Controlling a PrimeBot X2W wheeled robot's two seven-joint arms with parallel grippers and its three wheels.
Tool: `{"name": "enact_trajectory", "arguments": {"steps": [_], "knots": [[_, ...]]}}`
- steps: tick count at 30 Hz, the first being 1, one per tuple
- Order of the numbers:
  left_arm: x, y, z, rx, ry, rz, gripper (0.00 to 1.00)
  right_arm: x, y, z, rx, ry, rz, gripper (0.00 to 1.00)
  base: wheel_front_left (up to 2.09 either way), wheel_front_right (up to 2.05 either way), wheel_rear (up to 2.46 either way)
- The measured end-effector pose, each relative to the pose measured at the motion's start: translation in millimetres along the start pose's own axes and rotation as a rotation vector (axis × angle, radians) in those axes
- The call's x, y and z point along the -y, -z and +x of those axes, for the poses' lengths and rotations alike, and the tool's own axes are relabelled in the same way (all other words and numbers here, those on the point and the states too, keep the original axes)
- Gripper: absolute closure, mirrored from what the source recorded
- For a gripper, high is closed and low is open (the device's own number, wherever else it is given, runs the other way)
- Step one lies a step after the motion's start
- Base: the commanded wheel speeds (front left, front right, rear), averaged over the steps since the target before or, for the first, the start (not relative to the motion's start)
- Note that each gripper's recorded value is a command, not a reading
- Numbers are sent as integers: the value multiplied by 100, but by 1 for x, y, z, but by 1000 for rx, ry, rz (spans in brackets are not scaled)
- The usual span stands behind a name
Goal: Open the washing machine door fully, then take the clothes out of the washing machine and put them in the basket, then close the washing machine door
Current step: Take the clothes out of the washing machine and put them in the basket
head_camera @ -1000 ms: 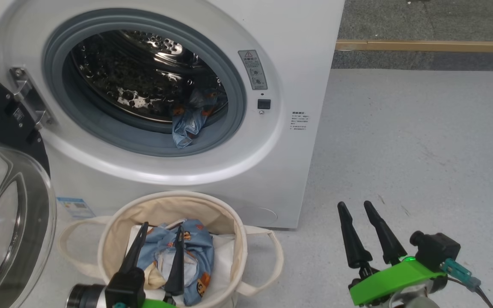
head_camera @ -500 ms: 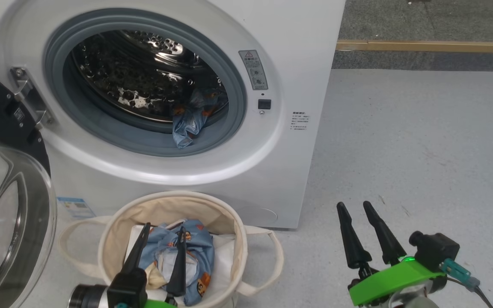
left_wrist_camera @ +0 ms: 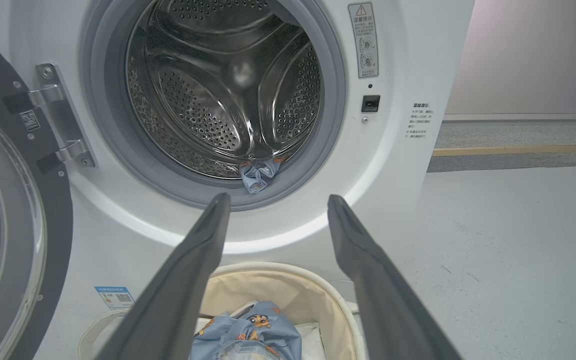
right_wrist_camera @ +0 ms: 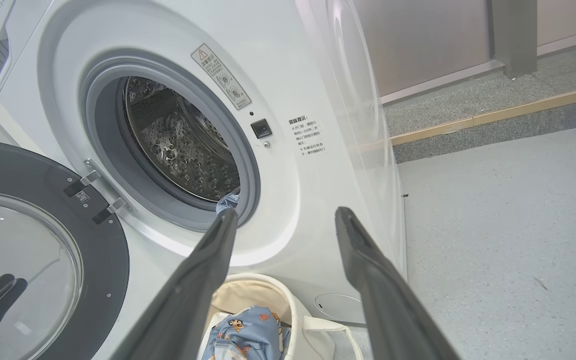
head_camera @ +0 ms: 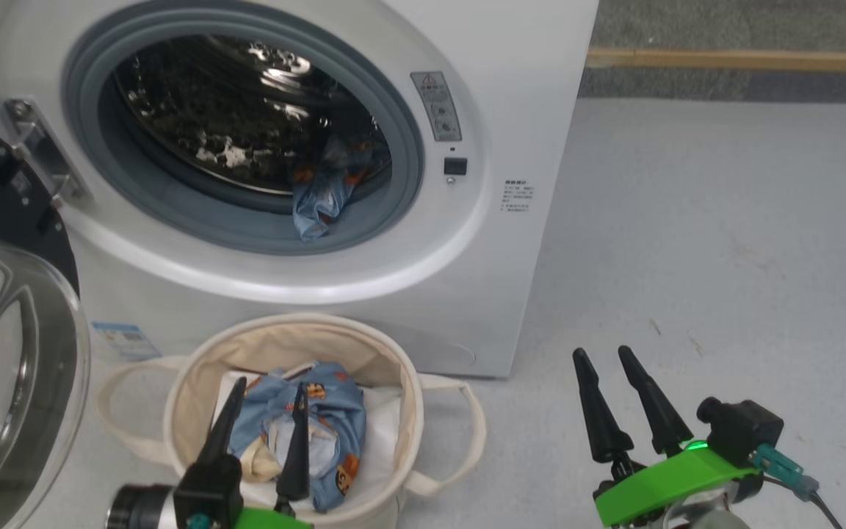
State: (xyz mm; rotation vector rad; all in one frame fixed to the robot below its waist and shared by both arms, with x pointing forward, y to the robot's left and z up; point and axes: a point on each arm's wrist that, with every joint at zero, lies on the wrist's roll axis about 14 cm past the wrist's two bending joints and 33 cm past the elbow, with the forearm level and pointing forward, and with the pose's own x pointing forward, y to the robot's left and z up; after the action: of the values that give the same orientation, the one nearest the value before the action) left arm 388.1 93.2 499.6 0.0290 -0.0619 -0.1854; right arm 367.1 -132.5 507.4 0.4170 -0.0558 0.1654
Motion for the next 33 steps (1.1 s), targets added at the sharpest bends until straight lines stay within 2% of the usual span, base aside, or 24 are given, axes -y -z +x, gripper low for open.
{"name": "enact_trajectory", "arguments": {"steps": [7,20,33], "knots": [[-8,1,36,12,28,37,0,9,15,10,-41,20,2,0,0,0,0],[-28,23,159,25,115,98,0,37,44,65,-92,50,13,0,0,0,0],[-20,80,243,-110,184,-8,0,64,73,86,-144,90,32,0,0,0,0]]}}
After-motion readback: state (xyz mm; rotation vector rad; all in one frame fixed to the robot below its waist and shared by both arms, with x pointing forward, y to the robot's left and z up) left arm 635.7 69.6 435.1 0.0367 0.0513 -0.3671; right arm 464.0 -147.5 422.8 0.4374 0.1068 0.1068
